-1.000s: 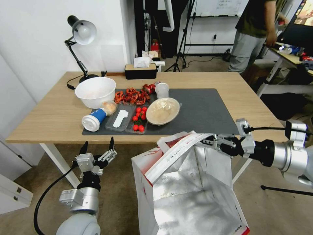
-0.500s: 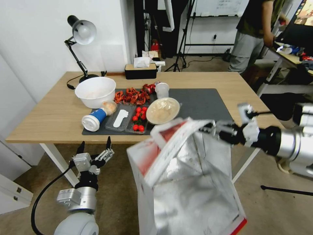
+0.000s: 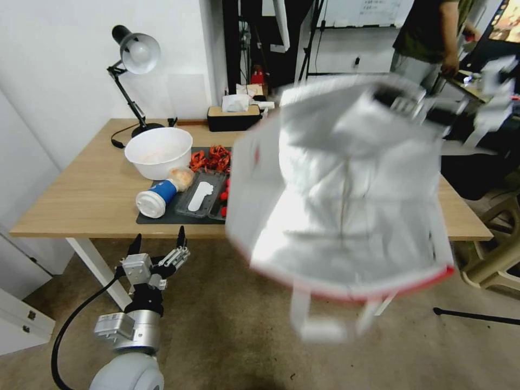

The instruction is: Pick up the food delivery bag from the floor and place it on the table.

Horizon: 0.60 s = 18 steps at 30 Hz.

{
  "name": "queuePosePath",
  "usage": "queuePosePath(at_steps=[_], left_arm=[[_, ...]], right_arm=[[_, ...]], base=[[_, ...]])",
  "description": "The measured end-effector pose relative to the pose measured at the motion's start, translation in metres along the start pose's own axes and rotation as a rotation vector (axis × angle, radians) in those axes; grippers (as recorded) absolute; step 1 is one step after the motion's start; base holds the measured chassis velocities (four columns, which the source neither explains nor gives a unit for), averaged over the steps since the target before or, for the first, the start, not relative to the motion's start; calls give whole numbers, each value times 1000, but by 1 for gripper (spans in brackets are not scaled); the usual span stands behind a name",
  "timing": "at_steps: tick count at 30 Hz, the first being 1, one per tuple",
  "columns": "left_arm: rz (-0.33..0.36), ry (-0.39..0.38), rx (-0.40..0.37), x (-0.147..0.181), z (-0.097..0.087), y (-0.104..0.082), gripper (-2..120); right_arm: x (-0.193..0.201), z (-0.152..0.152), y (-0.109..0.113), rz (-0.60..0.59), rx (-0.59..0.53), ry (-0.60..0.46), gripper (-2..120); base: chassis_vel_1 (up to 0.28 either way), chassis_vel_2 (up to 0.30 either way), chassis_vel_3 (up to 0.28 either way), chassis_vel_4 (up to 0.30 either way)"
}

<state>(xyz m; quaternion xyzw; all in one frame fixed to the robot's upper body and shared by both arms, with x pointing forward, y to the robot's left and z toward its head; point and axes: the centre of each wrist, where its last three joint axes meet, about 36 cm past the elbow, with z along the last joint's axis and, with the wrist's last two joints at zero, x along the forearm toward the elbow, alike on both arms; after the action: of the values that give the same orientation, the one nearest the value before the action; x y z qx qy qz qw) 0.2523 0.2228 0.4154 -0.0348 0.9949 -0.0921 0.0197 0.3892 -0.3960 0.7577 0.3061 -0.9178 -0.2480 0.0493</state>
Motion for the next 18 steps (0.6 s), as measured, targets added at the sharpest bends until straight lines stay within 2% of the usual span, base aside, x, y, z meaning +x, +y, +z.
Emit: queuePosePath(at_steps=[4,8,10,14,18], left_arm=[[3,3,-3,0,1,0,100],[3,5,-7,1,1,0,100],[2,8,-12,1,2,1,100],[2,10,-18,1,3,0,100],[1,12,-21,2,4,-1,100]], right_arm=[[4,0,-23,132,-111,-69,0],[7,1,-34,164,-174,-103,0],[12,4,-47,199,-237,-133,0],[15,11,-63,259,-286,-146,0],[14,14,-69,285,-301,-150,0]], base=[[0,0,0,0],[0,0,0,0],[0,0,0,0],[0,0,0,0],[0,0,0,0]])
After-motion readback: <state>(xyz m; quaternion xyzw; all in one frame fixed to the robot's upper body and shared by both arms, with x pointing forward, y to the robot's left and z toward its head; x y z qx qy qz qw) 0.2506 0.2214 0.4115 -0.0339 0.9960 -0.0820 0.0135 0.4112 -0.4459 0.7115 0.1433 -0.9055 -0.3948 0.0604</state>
